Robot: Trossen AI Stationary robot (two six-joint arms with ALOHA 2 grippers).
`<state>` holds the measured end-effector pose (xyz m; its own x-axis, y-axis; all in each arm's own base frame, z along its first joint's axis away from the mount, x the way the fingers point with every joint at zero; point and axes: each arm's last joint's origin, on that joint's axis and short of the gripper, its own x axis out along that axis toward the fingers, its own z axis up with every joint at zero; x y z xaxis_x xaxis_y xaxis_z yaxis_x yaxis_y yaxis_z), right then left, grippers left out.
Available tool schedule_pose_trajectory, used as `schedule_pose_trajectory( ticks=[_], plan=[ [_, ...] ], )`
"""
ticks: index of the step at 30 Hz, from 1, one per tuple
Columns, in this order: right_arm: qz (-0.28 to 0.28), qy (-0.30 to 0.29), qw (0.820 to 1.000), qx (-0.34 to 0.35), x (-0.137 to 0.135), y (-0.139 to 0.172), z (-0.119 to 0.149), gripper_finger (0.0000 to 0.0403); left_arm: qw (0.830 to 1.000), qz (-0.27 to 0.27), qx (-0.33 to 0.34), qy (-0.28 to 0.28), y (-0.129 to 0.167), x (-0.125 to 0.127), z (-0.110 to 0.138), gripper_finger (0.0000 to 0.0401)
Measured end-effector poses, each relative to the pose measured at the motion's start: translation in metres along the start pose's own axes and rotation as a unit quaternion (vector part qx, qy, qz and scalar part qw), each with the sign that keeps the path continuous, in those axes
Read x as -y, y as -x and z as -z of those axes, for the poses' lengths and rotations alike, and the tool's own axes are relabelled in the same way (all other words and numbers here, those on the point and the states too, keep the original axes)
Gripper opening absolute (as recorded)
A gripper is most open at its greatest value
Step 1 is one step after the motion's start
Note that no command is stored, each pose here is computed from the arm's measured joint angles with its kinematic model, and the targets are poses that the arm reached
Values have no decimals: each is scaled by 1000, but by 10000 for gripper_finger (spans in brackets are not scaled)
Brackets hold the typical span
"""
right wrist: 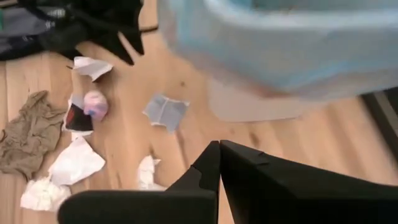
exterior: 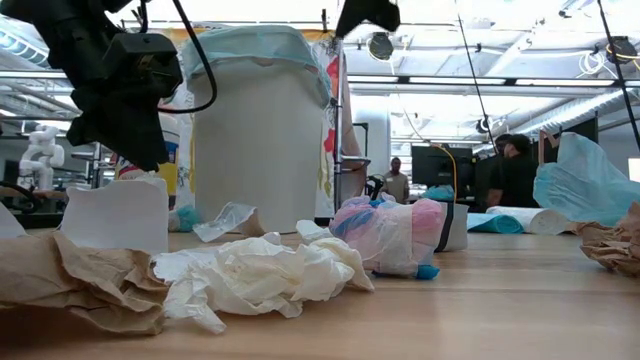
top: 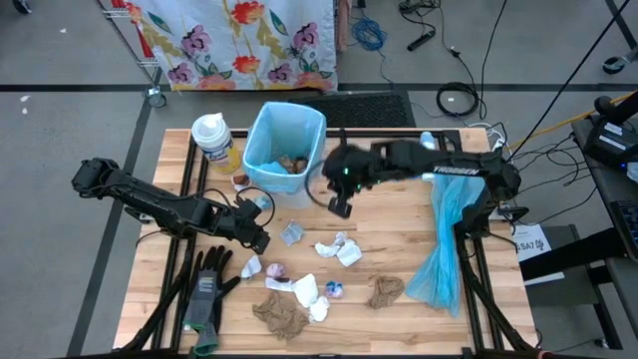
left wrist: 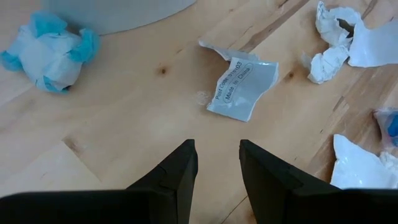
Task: Place trash/remove bag and relplace
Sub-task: Adjust the trash bin
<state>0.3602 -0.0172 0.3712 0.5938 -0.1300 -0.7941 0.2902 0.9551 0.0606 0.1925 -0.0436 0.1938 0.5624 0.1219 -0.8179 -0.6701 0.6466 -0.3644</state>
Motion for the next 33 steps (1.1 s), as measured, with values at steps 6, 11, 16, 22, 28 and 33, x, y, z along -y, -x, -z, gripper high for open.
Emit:
schedule_pose_trajectory(
  ticks=[6, 11, 16, 22, 28, 33],
  plan=[
    [-46, -73, 995, 42, -20, -52, 58, 1, 1000, -18, 9, -3, 0, -2, 0, 125],
    [-74, -133, 987, 45, -29, -75, 108, 0, 999, -45, 12, -2, 0, -7, 1, 125],
    [-75, -164, 984, 16, -27, -85, 154, 0, 997, -69, 12, 16, 1, -12, 2, 125],
    [-100, -183, 977, 45, -18, -93, 190, 0, 996, -75, 20, 46, -1, -15, -4, 115],
    [-135, -174, 975, 35, -11, -93, 211, 0, 992, -88, 21, 90, -3, -20, -10, 59],
    [-144, -147, 978, 26, -6, -91, 223, 0, 983, -101, 30, 149, -4, -26, -16, 7]
  ],
)
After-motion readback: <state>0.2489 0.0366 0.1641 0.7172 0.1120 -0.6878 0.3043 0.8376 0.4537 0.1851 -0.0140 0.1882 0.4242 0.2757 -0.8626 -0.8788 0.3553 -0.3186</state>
